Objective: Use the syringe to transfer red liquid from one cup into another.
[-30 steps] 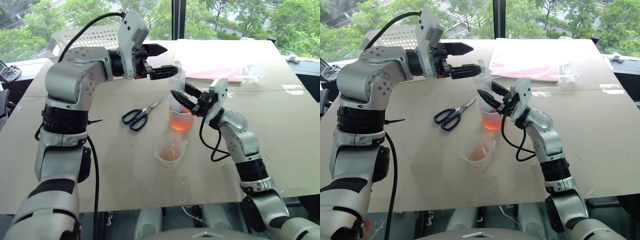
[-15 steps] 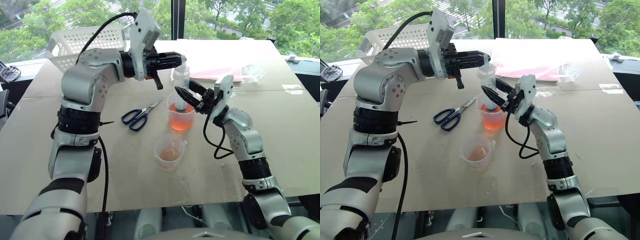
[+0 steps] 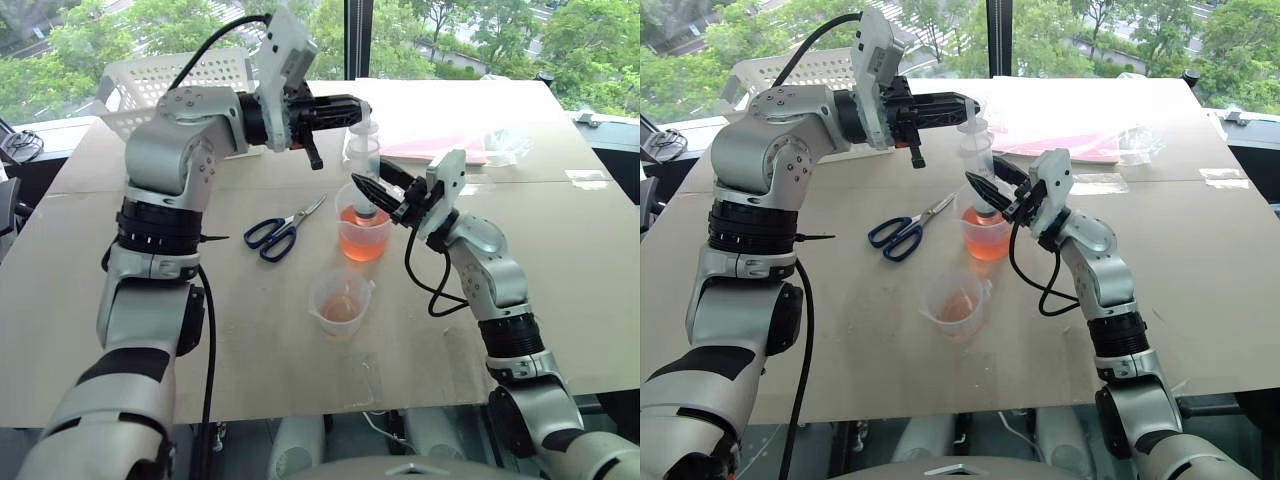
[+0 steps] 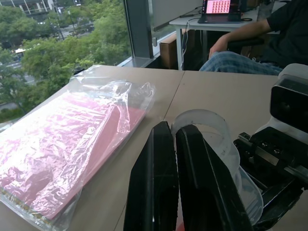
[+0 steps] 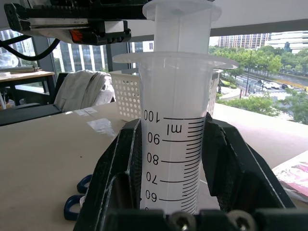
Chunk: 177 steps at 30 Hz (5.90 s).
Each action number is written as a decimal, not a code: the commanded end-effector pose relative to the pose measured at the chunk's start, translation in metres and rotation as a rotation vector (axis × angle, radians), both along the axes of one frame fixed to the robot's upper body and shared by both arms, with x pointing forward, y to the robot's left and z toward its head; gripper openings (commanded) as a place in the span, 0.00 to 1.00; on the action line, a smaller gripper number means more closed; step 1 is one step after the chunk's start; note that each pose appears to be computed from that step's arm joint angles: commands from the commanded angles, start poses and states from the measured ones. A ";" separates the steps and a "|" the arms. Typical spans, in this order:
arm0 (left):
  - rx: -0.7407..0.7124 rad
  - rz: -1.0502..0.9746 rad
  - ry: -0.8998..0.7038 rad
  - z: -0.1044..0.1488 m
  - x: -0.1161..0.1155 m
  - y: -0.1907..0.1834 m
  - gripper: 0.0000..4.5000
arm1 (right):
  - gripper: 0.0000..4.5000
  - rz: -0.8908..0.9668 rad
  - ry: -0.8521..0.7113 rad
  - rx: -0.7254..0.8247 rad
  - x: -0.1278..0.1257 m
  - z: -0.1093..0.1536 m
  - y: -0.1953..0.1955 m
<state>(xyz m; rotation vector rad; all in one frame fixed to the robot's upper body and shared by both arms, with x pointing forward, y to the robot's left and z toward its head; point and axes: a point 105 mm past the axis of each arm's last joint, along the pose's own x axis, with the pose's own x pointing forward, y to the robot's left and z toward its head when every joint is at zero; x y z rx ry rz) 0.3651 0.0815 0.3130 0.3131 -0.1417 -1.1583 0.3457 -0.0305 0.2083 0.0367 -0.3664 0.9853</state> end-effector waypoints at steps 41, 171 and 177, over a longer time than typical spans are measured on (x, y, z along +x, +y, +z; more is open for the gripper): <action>-0.155 0.250 0.126 -0.023 -0.087 0.082 0.86 | 0.30 0.009 -0.092 0.110 0.002 0.046 -0.005; -0.223 0.036 0.282 -0.059 -0.154 0.045 1.00 | 0.30 0.678 -0.071 0.032 -0.097 0.028 0.016; -0.287 0.044 0.259 -0.052 -0.157 0.048 1.00 | 0.30 0.589 -0.064 0.128 -0.091 0.075 -0.014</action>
